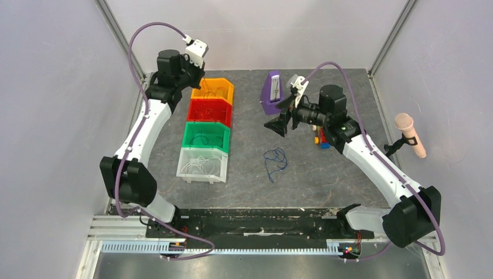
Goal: Untangle the cables
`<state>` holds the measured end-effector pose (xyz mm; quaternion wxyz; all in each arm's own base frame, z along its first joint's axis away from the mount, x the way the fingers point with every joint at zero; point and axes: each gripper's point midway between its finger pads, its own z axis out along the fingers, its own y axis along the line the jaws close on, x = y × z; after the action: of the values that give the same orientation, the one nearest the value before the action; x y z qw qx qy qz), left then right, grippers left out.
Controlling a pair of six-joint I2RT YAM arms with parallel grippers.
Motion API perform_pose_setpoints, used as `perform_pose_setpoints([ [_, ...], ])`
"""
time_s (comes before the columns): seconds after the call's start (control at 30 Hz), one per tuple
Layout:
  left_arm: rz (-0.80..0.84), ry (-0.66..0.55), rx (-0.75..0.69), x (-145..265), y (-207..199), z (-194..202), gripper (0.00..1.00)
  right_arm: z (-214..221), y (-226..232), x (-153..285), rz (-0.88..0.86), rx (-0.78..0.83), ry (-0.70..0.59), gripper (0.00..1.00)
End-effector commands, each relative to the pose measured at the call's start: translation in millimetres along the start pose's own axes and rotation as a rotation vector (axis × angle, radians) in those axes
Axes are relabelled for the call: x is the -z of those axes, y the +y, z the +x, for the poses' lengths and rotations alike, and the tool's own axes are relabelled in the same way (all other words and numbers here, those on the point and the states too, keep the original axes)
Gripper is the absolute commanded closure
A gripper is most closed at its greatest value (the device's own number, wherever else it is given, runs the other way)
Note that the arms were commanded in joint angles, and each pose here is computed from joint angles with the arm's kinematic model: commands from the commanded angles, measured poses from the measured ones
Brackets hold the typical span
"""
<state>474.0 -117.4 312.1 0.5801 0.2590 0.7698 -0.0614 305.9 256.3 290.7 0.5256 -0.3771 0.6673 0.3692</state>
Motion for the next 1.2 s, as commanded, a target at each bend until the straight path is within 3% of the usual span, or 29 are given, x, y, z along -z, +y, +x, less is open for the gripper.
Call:
perform_pose_setpoints([
  [0.0, -0.082, -0.035, -0.103, -18, 21, 11, 0.98, -4, 2, 5, 0.009, 0.022, -0.014, 0.09],
  [0.17, -0.158, 0.017, -0.059, -60, 34, 49, 0.98, -2, 1, 4, 0.007, 0.014, -0.003, 0.09],
  [0.33, -0.496, 0.059, -0.013, -74, 73, 87, 0.98, 3, 0, 8, 0.023, 0.028, 0.015, 0.09],
  [0.43, -0.57, 0.052, -0.02, -70, 78, 108, 0.98, 6, 0, 11, 0.034, 0.026, 0.023, 0.09],
  [0.7, -0.477, -0.006, 0.076, -33, 42, 128, 0.98, 10, -1, 15, 0.055, 0.033, 0.037, 0.09],
  [0.8, -0.418, 0.032, 0.11, -26, 27, 144, 0.98, 11, -1, 16, 0.059, 0.038, 0.038, 0.09],
  [0.97, -0.179, 0.071, 0.175, -26, -21, 153, 0.98, 13, 0, 16, 0.056, 0.035, 0.042, 0.09],
  [1.17, -0.167, 0.247, 0.334, -46, -27, 176, 0.98, 15, 0, 17, 0.054, 0.037, 0.047, 0.09],
])
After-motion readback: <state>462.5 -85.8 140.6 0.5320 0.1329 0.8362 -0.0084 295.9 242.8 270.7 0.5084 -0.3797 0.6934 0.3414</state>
